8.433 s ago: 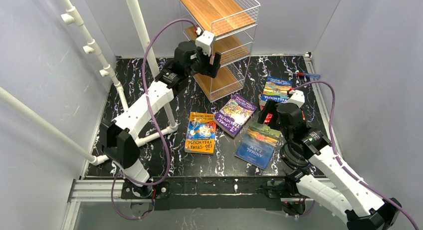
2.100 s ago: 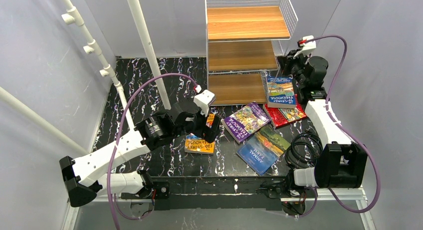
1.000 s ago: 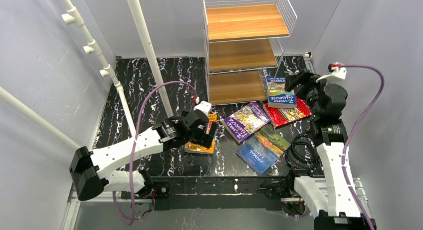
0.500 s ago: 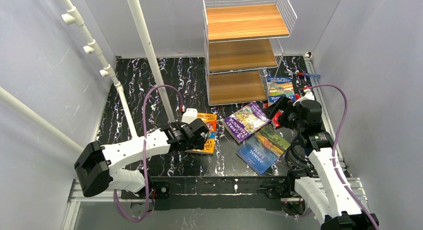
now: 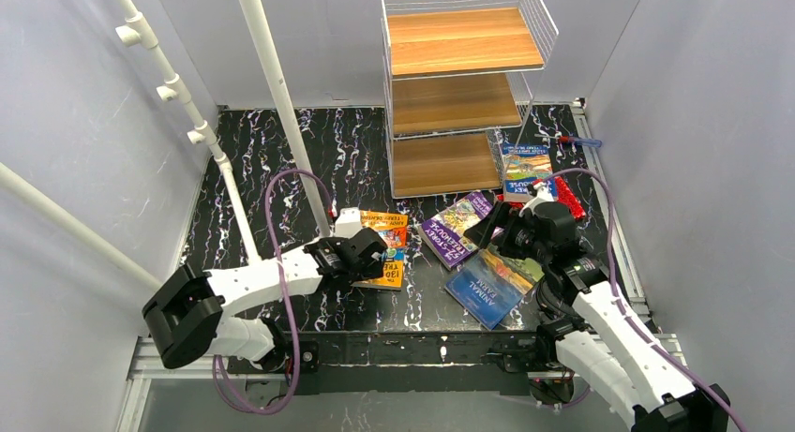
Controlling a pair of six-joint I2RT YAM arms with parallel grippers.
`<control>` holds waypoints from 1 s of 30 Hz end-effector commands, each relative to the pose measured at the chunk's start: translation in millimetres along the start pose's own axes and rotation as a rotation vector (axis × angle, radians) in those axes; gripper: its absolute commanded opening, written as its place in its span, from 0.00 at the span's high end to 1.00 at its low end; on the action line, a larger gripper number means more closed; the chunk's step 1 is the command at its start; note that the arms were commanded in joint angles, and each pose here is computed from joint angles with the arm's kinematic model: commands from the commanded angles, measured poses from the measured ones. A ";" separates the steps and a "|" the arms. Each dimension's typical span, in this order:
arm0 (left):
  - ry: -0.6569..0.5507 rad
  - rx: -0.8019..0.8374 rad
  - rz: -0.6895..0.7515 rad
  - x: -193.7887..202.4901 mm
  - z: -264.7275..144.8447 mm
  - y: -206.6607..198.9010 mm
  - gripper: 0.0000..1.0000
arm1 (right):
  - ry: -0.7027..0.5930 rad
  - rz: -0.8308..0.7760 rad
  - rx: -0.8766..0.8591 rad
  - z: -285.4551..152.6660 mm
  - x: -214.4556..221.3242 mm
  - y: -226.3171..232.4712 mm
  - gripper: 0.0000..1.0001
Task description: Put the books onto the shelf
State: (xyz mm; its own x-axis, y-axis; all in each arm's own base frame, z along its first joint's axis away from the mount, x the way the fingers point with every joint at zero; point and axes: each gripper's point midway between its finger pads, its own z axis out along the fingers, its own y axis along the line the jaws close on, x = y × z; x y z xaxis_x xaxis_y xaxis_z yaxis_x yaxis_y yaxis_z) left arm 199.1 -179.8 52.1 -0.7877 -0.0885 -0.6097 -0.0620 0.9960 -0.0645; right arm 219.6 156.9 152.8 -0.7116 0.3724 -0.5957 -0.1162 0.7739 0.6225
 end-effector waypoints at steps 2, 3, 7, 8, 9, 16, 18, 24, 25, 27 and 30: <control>-0.036 0.040 -0.071 -6.5 21.3 -10.9 0.22 | -0.030 -0.004 -0.034 5.3 -3.8 8.0 0.01; -0.016 0.045 -0.084 -3.9 26.4 -9.2 0.24 | -0.027 0.001 -0.038 7.0 -2.1 8.4 0.01; 0.022 0.083 -0.156 2.9 38.2 -4.9 0.38 | -0.017 0.018 -0.052 10.7 3.7 11.3 0.01; 0.017 0.095 -0.159 1.8 37.9 -6.1 0.42 | -0.017 0.018 -0.051 11.0 4.4 11.6 0.01; 0.014 0.108 -0.156 1.0 37.1 -7.9 0.47 | -0.014 0.018 -0.046 11.4 6.0 10.4 0.01; 0.047 0.161 -0.128 2.3 33.6 -19.9 1.00 | 0.007 0.073 -0.041 18.5 19.2 9.1 0.01; 0.058 0.180 -0.119 2.2 29.3 -22.8 1.00 | 0.028 0.091 -0.043 23.1 27.6 13.0 0.01; 0.057 0.283 -0.189 0.8 0.5 -24.6 1.00 | 0.130 0.077 -0.074 42.5 66.6 42.2 0.01; 0.054 0.300 -0.204 0.8 -5.0 -23.8 1.00 | 0.146 0.082 -0.090 46.7 73.4 48.2 0.01; 0.052 0.330 -0.230 2.7 -14.2 -20.5 1.00 | 0.176 0.104 -0.107 55.5 85.8 54.8 0.01; 0.053 0.363 -0.260 4.6 -26.3 -15.8 1.00 | 0.209 0.180 -0.137 64.8 97.9 57.0 0.01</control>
State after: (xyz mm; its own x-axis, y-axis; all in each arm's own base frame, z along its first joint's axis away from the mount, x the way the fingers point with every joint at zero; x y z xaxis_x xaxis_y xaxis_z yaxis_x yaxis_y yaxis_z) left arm 197.9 -202.5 66.2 -0.7855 -0.2923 -0.5455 -0.0260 0.8962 -0.4429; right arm 177.9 250.3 89.5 -0.8684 0.2738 -0.4134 -0.0976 0.7231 0.6838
